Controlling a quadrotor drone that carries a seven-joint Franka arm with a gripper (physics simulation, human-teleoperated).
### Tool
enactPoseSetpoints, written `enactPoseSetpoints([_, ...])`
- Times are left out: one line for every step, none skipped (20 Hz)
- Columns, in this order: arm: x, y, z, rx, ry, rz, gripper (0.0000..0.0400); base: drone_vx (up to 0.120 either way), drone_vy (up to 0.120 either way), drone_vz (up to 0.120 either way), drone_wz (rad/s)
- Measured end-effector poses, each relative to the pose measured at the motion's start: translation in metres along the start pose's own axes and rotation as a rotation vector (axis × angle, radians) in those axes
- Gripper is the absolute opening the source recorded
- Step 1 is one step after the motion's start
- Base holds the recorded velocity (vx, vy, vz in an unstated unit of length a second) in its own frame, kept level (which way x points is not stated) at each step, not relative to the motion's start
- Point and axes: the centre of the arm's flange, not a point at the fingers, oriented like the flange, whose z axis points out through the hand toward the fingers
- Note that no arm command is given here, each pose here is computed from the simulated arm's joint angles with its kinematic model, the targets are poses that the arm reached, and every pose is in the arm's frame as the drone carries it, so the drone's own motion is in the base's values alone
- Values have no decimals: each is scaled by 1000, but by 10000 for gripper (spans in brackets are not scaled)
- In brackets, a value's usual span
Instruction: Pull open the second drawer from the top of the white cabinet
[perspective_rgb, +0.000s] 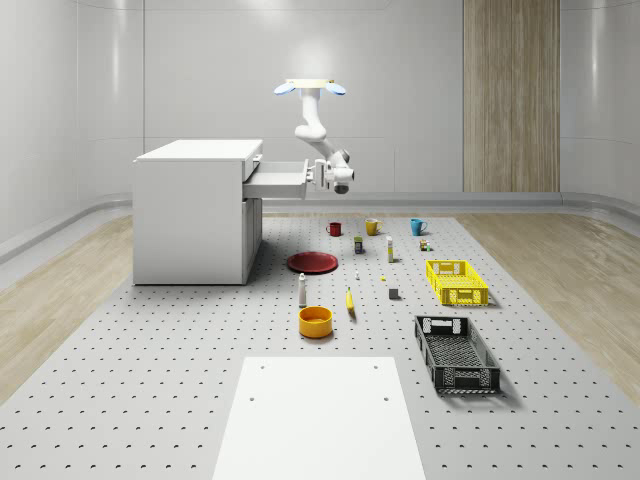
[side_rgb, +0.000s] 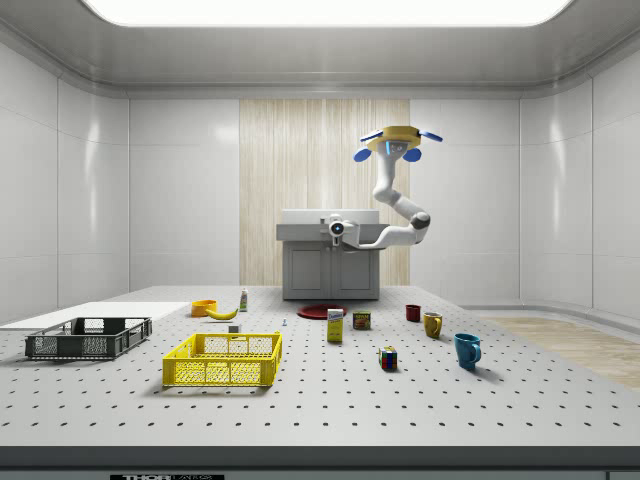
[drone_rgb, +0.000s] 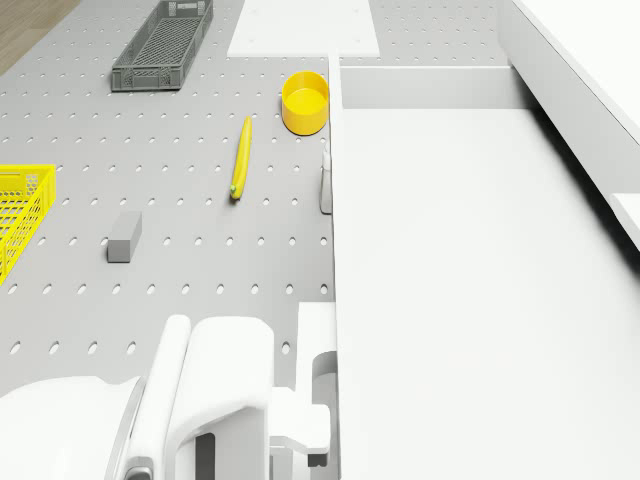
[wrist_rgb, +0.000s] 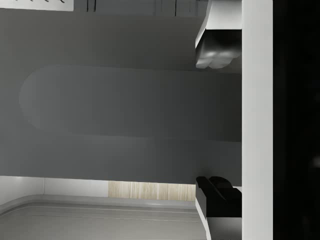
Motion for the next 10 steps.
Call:
enactPoseSetpoints([-1, -1, 0, 0, 0, 6, 310, 0, 120, 0, 0])
enactPoseSetpoints([-2, -1, 0, 0, -1, 11, 308, 0, 120, 0, 0])
enactPoseSetpoints([-3, -2, 0, 0, -1, 15, 306, 0, 120, 0, 0])
enactPoseSetpoints([-4, -2, 0, 0, -1, 18, 305, 0, 40, 0, 0])
enactPoseSetpoints([-4, -2, 0, 0, -2, 21, 304, 0, 0, 0, 0])
enactPoseSetpoints([-5, -3, 0, 0, -2, 23, 303, 0, 0, 0, 0])
enactPoseSetpoints([-5, -3, 0, 0, -2, 25, 302, 0, 0, 0, 0])
enactPoseSetpoints([-5, -3, 0, 0, -2, 27, 302, 0, 0, 0, 0])
enactPoseSetpoints([-5, -3, -1, 0, -2, 28, 301, 0, 0, 0, 0])
enactPoseSetpoints([-6, -3, -1, 0, -2, 29, 301, 0, 0, 0, 0])
